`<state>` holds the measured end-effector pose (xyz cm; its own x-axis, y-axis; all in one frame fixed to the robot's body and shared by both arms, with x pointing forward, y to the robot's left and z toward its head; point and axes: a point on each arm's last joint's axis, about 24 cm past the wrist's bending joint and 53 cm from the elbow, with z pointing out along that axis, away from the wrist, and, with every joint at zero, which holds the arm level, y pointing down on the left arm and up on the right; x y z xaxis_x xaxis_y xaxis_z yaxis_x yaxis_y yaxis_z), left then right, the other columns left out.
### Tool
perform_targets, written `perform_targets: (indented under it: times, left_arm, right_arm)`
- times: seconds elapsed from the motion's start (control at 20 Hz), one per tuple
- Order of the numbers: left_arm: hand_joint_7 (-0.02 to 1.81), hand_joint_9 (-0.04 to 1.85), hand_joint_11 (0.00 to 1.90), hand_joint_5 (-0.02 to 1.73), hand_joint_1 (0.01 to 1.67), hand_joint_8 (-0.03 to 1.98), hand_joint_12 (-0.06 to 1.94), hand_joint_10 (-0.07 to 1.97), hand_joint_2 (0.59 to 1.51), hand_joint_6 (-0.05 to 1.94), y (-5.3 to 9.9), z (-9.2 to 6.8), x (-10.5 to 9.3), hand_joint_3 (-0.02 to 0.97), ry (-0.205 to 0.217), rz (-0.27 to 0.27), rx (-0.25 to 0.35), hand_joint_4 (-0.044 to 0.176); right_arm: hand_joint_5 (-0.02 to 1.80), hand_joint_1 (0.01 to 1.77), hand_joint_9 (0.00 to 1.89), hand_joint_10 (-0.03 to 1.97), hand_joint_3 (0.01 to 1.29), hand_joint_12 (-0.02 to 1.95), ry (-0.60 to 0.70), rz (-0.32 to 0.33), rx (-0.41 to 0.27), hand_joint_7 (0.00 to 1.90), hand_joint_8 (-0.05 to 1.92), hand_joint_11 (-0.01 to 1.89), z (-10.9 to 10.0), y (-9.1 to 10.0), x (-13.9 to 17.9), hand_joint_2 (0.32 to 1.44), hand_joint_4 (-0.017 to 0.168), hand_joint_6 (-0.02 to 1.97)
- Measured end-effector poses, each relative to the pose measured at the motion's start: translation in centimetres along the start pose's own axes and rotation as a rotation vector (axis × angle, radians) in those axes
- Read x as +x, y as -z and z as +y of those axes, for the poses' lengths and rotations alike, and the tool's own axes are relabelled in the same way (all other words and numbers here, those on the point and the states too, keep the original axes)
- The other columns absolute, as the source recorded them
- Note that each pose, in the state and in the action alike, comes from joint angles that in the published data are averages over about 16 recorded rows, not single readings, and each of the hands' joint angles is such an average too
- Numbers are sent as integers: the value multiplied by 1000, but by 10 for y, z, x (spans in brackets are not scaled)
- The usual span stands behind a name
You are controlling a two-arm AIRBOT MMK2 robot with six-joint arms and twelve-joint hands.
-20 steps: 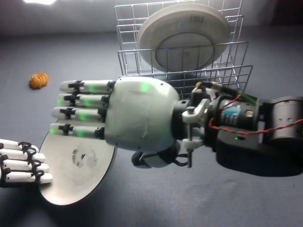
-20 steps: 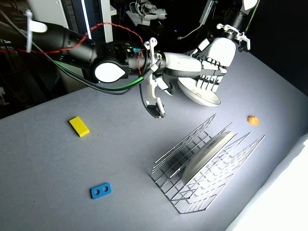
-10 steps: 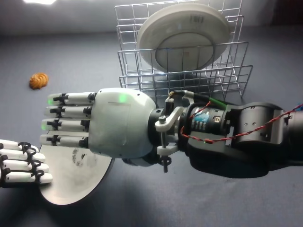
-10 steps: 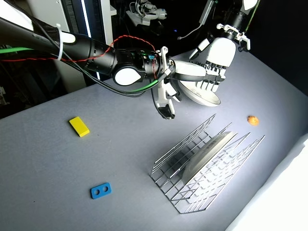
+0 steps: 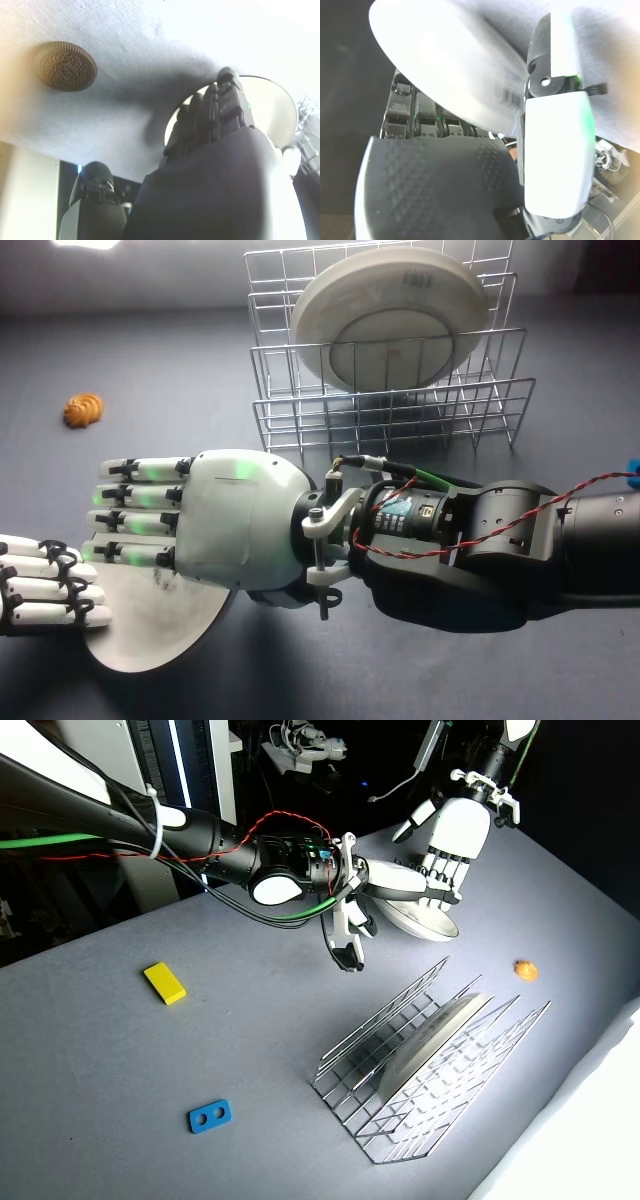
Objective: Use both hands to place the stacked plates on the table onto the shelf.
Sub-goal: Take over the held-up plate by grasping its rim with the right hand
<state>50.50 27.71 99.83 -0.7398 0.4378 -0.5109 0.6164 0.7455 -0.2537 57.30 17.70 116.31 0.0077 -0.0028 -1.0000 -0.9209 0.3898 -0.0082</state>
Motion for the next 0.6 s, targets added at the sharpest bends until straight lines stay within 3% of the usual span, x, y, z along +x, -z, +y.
perform_targets:
  times: [0.4, 0.6]
  left_arm:
    - [-9, -17, 22, -4, 21, -2, -3, -27, 1104, -21, 0, 1, 0, 16, 6, -1, 1, -7]
    - [-9, -18, 22, -4, 21, -1, -3, -28, 1106, -21, 0, 1, 0, 16, 8, -1, 1, -7]
  right_arm:
    - [41, 1054, 27, 10, 12, 47, -1, -4, 6, 23, 13, 22, -1, -5, -2, 940, 4, 27]
    - [171, 1052, 131, 31, 12, 317, 0, -6, 5, 147, 14, 37, -1, -6, -4, 928, 4, 33]
